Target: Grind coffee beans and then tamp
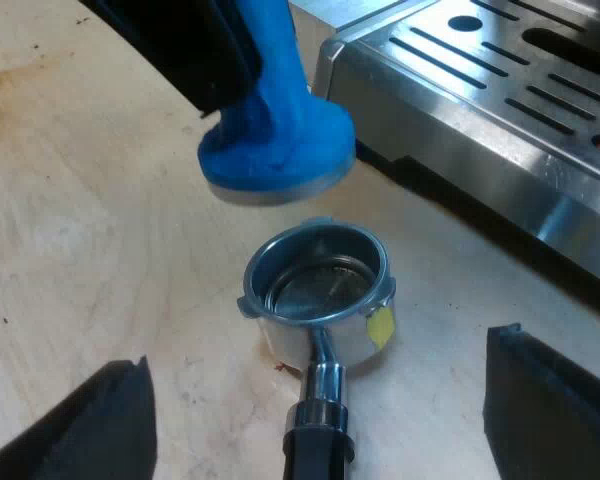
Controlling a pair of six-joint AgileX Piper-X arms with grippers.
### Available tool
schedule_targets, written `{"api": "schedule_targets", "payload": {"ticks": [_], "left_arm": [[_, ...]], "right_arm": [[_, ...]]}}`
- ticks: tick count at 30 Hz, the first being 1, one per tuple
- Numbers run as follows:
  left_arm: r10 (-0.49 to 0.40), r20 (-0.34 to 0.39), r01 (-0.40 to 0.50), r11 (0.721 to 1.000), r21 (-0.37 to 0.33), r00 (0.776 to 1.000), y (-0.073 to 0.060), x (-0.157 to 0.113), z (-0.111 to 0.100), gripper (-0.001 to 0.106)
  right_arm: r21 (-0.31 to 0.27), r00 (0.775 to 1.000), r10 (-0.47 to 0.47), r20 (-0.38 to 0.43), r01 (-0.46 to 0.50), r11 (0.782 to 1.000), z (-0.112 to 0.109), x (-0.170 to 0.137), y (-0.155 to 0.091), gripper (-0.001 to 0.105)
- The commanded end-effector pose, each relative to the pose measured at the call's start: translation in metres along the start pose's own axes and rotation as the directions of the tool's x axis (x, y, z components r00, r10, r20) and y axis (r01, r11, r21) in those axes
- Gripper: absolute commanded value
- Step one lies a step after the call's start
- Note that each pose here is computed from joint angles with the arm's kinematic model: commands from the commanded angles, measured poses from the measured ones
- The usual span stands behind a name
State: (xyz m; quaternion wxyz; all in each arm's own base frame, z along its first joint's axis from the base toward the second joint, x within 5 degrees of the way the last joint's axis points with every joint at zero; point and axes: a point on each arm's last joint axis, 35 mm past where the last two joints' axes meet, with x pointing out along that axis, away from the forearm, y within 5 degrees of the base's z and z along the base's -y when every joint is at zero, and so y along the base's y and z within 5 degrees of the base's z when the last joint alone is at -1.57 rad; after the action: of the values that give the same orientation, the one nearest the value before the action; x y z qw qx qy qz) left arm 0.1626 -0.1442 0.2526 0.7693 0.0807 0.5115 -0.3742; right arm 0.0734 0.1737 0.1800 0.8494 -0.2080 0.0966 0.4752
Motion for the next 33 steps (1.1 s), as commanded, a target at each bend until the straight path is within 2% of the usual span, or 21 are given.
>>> {"api": "schedule_targets", "payload": {"ticks": [1, 8, 33], "left_arm": [[-0.007, 0.007, 0.007, 1.0, 0.012, 1.0, -0.001, 0.001, 0.004, 0.0], [-0.004, -0.03, 0.004, 1.0, 0.002, 1.0, 0.002, 0.011, 0.004, 0.0], [-0.001, -0.083, 0.0, 1.0, -0.012, 0.997, 0.008, 0.034, 0.001, 0.0]], "right_arm": [[0.0, 1.0, 0.006, 0.022, -0.006, 1.0, 0.003, -0.001, -0.001, 0.069], [0.0, 1.0, 0.006, 0.022, -0.006, 1.0, 0.003, -0.001, -0.001, 0.069], [0.0, 1.0, 0.006, 0.022, -0.006, 1.0, 0.003, -0.001, -0.001, 0.069]]}}
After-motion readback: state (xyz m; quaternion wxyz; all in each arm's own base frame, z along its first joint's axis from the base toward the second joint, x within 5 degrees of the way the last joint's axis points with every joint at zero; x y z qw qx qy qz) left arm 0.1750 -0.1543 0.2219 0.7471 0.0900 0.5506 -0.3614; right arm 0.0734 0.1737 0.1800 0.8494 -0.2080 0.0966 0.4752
